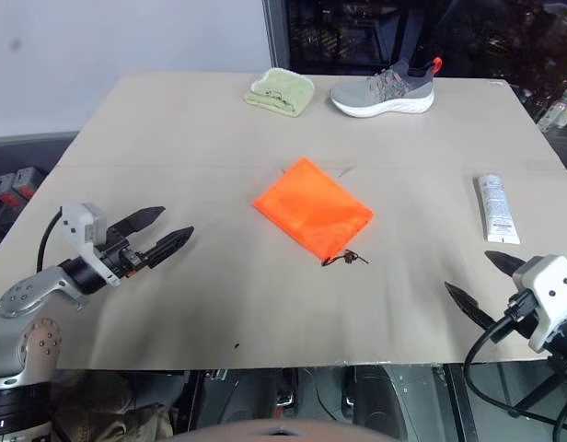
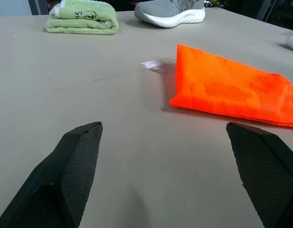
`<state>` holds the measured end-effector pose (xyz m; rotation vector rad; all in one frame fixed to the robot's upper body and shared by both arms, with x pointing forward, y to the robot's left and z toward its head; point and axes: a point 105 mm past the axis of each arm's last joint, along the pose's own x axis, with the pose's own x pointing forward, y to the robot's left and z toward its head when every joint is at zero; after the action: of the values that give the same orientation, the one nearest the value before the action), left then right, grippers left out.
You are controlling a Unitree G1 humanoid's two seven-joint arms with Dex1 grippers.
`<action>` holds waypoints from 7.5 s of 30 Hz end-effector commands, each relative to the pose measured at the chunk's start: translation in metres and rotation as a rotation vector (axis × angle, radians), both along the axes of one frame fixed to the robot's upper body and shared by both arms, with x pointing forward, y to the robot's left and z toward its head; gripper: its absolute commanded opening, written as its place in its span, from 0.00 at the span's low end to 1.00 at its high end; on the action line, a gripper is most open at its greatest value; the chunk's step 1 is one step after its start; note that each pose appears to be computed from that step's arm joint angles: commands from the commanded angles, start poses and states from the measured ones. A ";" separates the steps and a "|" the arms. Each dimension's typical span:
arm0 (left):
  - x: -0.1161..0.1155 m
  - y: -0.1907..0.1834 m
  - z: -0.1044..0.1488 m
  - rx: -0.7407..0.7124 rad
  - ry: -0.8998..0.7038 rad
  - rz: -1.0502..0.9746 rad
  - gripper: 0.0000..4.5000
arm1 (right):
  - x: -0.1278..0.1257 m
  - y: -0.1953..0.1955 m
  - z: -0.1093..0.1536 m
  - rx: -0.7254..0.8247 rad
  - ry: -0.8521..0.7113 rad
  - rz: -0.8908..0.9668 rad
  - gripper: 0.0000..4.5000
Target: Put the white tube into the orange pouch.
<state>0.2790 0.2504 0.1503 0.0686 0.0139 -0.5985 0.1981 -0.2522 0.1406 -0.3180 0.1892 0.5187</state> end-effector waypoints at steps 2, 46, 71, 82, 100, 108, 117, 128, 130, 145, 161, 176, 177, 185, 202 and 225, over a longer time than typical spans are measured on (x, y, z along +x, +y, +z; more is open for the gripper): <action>-0.004 -0.021 0.012 0.035 -0.027 -0.104 0.96 | 0.001 0.005 0.008 -0.002 -0.043 0.035 1.00; 0.102 -0.225 -0.011 0.890 -0.090 -0.947 0.96 | 0.032 0.123 0.034 -0.005 -0.080 0.138 1.00; 0.108 -0.215 0.033 0.407 -0.095 -0.874 0.01 | 0.104 -0.017 0.023 -0.157 -0.059 -0.784 1.00; 0.097 -0.223 0.031 0.338 -0.131 -0.814 0.01 | 0.156 -0.076 0.010 -0.149 0.047 -1.005 1.00; 0.089 -0.221 0.026 0.288 -0.107 -0.755 0.00 | 0.171 -0.082 -0.016 -0.219 0.259 -0.968 0.18; 0.094 -0.215 0.025 0.273 -0.082 -0.716 0.00 | 0.134 0.016 0.040 -0.112 0.015 -0.540 0.18; 0.097 -0.214 0.032 0.254 -0.076 -0.699 0.00 | 0.072 0.039 0.034 -0.100 0.104 -0.402 0.18; 0.091 -0.227 0.035 0.235 -0.100 -0.709 0.00 | 0.183 -0.046 0.021 -0.103 0.101 -0.853 0.98; 0.089 -0.228 0.034 0.228 -0.100 -0.707 0.00 | 0.193 -0.058 0.012 -0.114 0.132 -0.866 0.98; 0.077 -0.230 0.034 0.192 -0.102 -0.664 0.00 | 0.177 -0.091 -0.032 -0.230 0.403 -0.896 0.98; 0.079 -0.228 0.033 0.182 -0.085 -0.655 0.00 | 0.168 -0.057 -0.010 -0.051 0.304 -0.712 0.00; 0.082 -0.224 0.042 0.162 -0.079 -0.669 0.00 | 0.062 0.089 0.018 -0.117 0.297 -0.030 0.00; 0.081 -0.224 0.042 0.171 -0.081 -0.679 0.00 | 0.062 0.094 0.015 -0.115 0.301 -0.024 0.00; 0.061 -0.225 0.037 0.228 -0.098 -0.796 0.00 | 0.077 0.110 -0.004 -0.149 0.324 -0.015 0.00; 0.046 -0.226 0.026 0.302 -0.123 -0.842 0.00 | 0.136 0.144 0.008 -0.370 0.062 0.081 0.00; 0.097 -0.194 0.026 0.280 -0.037 -0.631 0.00 | 0.123 0.140 0.029 -0.030 -0.003 0.030 0.58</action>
<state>0.3741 0.0580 0.1606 0.3411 0.1041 -1.2249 0.3268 -0.1066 0.1597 -0.3570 0.2108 0.5654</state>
